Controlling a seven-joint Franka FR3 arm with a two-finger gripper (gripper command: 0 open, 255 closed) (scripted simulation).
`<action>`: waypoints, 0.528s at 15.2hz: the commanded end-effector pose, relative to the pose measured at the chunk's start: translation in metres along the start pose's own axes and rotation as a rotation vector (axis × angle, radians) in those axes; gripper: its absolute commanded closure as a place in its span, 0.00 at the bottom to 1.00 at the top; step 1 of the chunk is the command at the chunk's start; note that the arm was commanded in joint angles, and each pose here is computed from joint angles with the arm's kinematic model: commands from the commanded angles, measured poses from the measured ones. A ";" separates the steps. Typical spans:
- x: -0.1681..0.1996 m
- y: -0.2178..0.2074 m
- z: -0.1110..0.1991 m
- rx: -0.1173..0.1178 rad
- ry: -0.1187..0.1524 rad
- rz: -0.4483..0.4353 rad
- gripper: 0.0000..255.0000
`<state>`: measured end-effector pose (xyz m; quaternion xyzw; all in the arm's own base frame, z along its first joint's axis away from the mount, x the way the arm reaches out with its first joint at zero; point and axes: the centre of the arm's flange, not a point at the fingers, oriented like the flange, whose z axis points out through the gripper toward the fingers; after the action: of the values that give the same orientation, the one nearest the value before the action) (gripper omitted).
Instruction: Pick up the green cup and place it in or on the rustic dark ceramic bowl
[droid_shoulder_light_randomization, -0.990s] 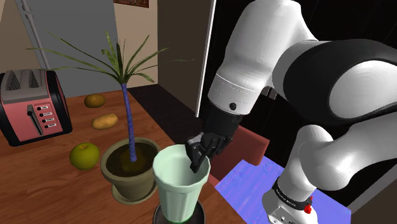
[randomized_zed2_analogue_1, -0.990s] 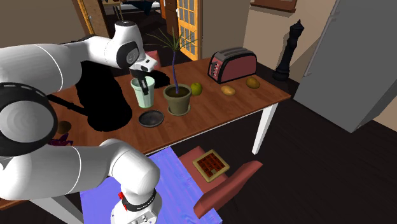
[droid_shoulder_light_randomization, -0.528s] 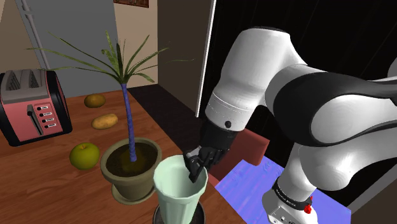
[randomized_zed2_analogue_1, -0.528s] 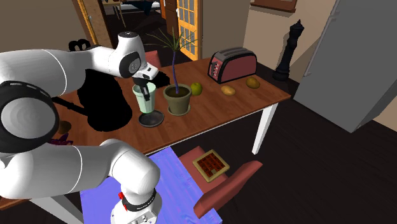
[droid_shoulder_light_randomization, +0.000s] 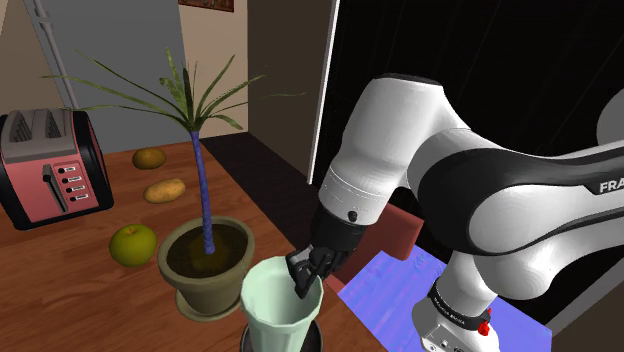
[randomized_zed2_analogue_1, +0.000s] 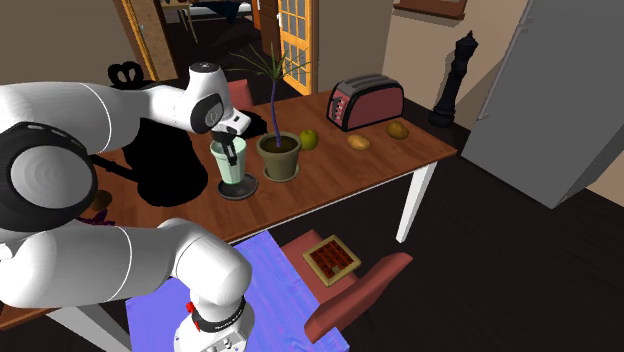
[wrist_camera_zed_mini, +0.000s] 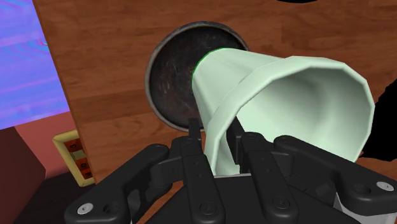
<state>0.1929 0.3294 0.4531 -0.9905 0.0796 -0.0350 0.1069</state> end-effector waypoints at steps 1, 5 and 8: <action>0.000 0.000 0.000 0.001 0.001 0.000 1.00; 0.000 0.000 0.000 0.001 0.001 0.000 1.00; 0.000 0.000 0.000 0.001 0.001 0.000 0.00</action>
<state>0.1931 0.3294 0.4527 -0.9904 0.0796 -0.0354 0.1073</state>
